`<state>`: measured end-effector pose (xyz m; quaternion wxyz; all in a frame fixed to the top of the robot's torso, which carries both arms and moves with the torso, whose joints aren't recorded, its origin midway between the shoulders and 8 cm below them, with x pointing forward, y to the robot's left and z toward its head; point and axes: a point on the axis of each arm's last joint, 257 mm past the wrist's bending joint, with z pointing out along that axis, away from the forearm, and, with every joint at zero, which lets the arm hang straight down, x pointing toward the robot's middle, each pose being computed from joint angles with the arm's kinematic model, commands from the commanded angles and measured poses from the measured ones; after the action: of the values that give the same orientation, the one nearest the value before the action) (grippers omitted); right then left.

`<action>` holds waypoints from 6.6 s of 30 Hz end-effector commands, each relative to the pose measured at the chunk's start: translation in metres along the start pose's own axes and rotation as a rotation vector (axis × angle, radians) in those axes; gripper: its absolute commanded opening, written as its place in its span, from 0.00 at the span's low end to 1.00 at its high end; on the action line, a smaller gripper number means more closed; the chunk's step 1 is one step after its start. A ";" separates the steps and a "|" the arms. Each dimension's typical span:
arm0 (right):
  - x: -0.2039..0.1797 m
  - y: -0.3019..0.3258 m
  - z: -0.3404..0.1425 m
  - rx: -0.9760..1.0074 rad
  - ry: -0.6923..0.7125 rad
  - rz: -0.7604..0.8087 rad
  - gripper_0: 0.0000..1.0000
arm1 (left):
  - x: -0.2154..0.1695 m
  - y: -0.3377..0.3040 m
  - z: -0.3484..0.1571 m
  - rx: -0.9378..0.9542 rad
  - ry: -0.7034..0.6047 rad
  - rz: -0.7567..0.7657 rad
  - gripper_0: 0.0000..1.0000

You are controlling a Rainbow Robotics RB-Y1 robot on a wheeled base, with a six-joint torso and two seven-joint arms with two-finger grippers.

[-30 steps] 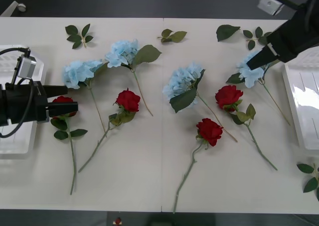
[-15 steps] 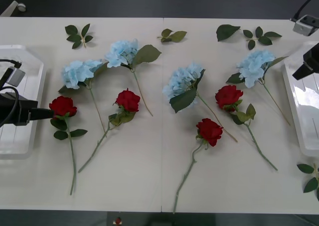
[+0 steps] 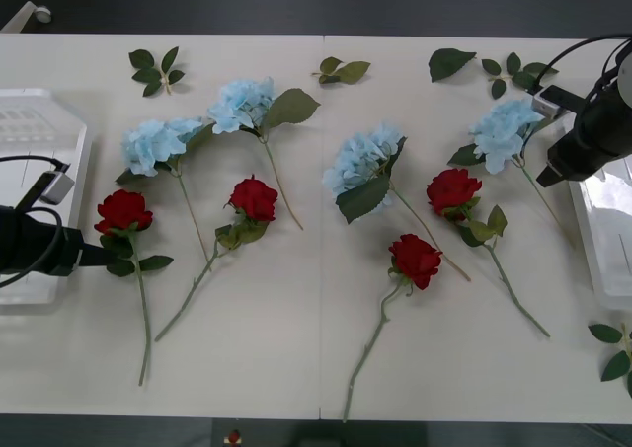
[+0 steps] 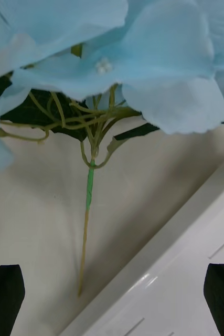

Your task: Put the red flowers into the right box and the blue flowers into the left box

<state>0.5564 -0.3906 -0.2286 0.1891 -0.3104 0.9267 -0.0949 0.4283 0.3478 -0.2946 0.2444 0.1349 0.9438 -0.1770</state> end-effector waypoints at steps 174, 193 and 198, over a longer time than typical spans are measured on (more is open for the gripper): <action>-0.125 0.367 -0.201 -1.195 -1.154 0.109 0.00 | -0.193 -0.449 -0.077 0.965 -0.916 -0.071 0.00; -0.130 0.361 -0.204 -1.185 -1.167 0.134 0.00 | -0.180 -0.420 -0.066 0.897 -0.863 -0.012 0.75; -0.130 0.358 -0.204 -1.176 -1.167 0.133 0.00 | -0.157 -0.390 -0.061 0.849 -0.781 0.022 0.78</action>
<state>0.3777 -0.0225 -0.1394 0.4365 -0.2806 0.6178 0.5908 0.4155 -0.0170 -0.0646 0.4926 0.1100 0.6250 -0.5955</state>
